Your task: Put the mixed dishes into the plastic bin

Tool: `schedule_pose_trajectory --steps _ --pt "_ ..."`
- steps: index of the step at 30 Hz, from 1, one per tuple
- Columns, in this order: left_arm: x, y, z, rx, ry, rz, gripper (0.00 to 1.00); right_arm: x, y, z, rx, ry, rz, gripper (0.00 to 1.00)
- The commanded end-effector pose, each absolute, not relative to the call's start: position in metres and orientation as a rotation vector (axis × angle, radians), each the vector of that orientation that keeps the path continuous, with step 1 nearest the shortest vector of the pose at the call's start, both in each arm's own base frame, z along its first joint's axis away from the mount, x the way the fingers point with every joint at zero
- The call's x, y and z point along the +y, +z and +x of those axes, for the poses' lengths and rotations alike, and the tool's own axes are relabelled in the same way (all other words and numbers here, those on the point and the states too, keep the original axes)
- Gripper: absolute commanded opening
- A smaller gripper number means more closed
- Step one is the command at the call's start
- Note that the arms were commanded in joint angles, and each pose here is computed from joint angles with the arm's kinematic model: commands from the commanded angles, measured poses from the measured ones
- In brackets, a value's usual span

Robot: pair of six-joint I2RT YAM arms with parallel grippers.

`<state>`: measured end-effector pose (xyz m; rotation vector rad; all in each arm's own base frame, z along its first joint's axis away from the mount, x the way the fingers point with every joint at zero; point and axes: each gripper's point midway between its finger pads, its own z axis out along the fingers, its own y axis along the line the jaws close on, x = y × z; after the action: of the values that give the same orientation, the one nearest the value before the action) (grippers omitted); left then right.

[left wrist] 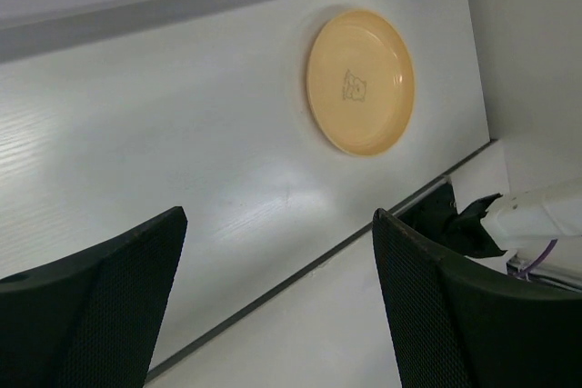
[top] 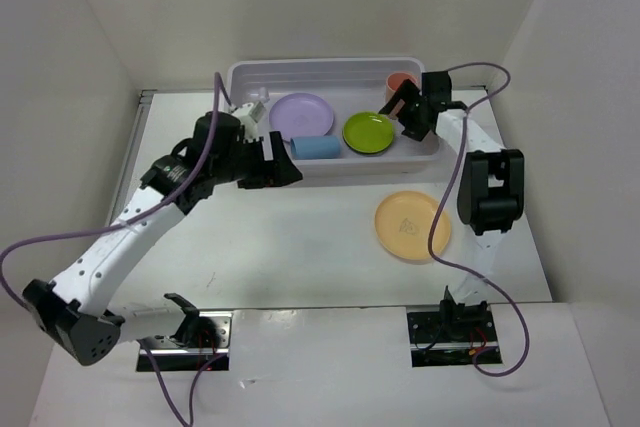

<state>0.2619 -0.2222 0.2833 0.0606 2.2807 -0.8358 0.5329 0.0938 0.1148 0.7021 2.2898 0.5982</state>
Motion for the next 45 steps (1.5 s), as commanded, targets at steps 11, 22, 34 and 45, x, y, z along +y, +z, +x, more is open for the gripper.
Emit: schedule_pose_trajectory --steps 11,22,34,45 --pt "-0.397 0.144 0.273 2.541 -0.999 0.255 0.00 0.087 0.397 0.431 1.760 0.575 0.487 0.93" --pt "-0.445 0.092 0.283 2.638 -1.087 0.233 0.63 0.101 0.526 0.318 1.466 0.798 0.316 0.93" --pt "-0.472 0.048 0.290 2.727 -1.016 0.235 0.63 0.094 0.561 0.288 1.374 0.797 0.288 0.93" --pt "-0.477 0.036 0.289 2.755 -1.025 0.262 0.41 0.098 0.568 0.279 1.362 0.834 0.271 0.93"
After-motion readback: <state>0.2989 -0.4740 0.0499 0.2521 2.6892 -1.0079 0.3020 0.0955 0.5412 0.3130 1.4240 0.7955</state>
